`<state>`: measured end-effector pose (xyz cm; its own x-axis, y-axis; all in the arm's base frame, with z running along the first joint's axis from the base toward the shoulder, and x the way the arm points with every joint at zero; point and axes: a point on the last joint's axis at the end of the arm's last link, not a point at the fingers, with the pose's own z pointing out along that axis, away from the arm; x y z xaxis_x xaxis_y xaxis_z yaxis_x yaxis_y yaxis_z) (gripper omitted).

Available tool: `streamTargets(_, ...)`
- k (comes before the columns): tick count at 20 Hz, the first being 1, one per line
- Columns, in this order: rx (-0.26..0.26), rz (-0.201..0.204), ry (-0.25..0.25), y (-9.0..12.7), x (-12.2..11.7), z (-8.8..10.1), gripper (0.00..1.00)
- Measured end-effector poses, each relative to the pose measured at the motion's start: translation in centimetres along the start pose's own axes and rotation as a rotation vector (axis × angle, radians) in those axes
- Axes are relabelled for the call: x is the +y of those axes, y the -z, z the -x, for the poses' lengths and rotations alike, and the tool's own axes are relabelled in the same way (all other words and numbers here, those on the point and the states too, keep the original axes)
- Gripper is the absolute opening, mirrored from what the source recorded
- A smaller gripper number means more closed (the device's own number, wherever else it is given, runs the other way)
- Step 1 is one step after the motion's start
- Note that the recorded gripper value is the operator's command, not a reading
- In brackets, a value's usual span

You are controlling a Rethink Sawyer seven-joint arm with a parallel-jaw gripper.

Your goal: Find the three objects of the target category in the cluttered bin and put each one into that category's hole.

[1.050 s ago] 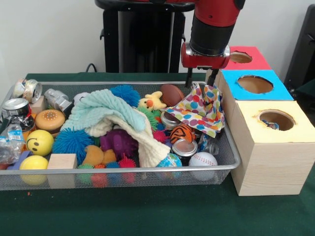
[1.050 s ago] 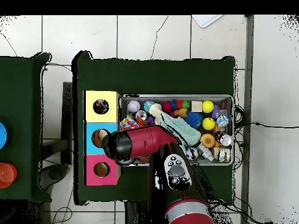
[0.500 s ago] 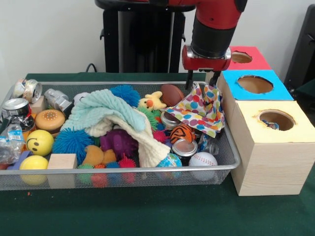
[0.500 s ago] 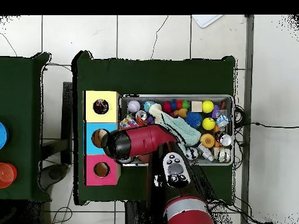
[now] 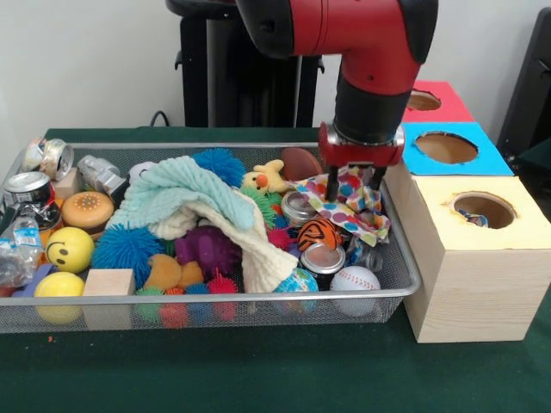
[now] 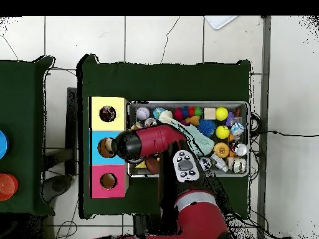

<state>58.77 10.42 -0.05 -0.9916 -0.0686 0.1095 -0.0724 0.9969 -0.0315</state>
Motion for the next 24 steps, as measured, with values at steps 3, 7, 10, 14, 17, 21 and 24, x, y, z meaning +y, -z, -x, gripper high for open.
streamTargets(3, -0.034, -0.001, 0.011, -1.7, 0.0, 0.5, 0.0)
streamTargets(7, -0.049, -0.001, 0.015, -2.5, 0.2, 0.7, 0.0)
streamTargets(10, -0.051, -0.004, 0.014, -2.7, 0.1, 0.8, 0.0)
streamTargets(14, -0.053, -0.013, 0.018, -2.3, 0.2, 0.9, 0.0)
streamTargets(17, -0.049, -0.027, 0.023, -0.9, 0.2, 0.9, 0.0)
streamTargets(21, -0.016, -0.06, 0.026, 3.1, 0.4, 0.8, 0.0)
streamTargets(24, 0.016, -0.084, 0.022, 6.4, 0.7, 0.8, 0.0)
